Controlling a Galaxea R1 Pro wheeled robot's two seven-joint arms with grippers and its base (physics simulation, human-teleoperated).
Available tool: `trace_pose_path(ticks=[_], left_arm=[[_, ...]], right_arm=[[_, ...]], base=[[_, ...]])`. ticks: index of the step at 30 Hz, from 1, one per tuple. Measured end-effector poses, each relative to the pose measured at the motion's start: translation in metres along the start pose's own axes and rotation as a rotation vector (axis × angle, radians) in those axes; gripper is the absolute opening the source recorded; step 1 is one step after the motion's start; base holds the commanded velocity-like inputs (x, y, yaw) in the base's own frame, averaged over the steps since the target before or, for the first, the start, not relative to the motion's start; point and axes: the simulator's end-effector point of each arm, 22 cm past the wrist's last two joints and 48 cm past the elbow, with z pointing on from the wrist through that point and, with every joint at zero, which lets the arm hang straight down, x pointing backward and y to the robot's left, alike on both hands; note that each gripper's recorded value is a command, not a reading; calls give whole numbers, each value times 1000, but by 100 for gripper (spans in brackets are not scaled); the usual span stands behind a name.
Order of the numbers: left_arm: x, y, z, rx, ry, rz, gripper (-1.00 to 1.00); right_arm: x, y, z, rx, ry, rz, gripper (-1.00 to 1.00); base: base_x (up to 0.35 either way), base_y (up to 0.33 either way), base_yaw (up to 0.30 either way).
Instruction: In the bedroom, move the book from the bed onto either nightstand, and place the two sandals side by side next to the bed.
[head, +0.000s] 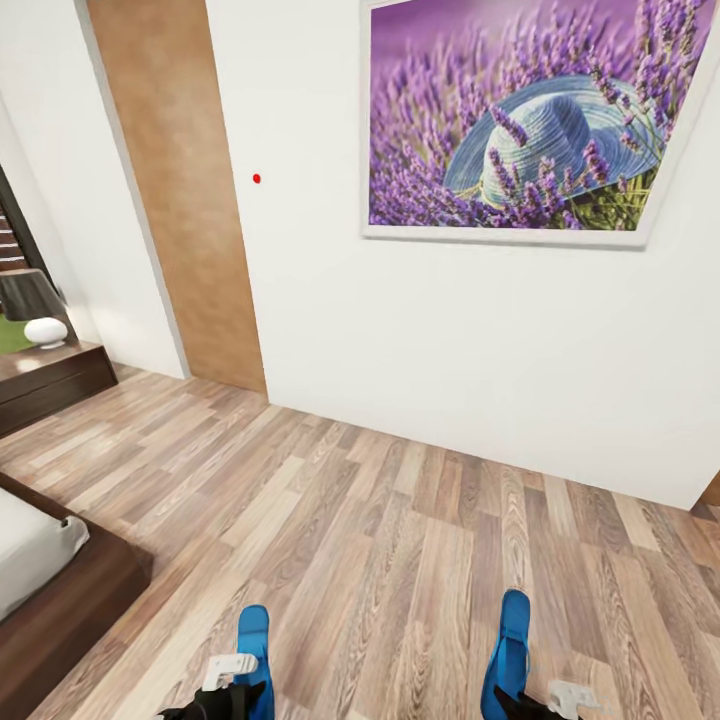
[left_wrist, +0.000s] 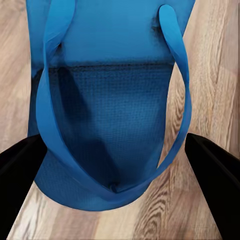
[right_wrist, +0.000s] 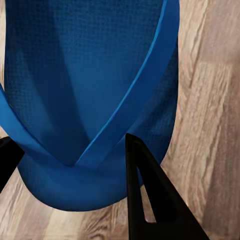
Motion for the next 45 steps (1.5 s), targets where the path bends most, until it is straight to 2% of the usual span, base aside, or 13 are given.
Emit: trace_pose_path(ticks=[2, 4, 6, 7, 8, 12, 40, 45], left_arm=[[7, 1, -1, -3, 10, 1, -100], [32, 3, -6, -8, 44, -5, -100], [53, 5, -10, -13, 68, -16, -100], [76, 7, -16, -18, 96, -27, -100], [90, 6, -19, -16, 120, -14, -100], [113, 8, -26, -21, 145, -29, -100], [116, 8, -27, -21, 147, -35, -100], [116, 8, -27, -21, 148, -35, -100]], right_arm=[[28, -3, -6, 17, 54, 29, -100], [51, -7, -13, 34, 101, 53, -100], [58, -8, -15, 41, 114, 66, -100], [63, -9, -17, 44, 125, 69, -100], [64, -9, -17, 45, 127, 72, -100], [66, -9, -18, 47, 130, 76, -100], [66, -9, -18, 45, 131, 76, -100], [67, -10, -18, 46, 133, 77, -100]], base=[[277, -188, 0], [277, -189, 0], [277, -188, 0], [277, -188, 0], [277, -188, 0], [207, -136, 0], [11, -7, 0], [0, 0, 183]])
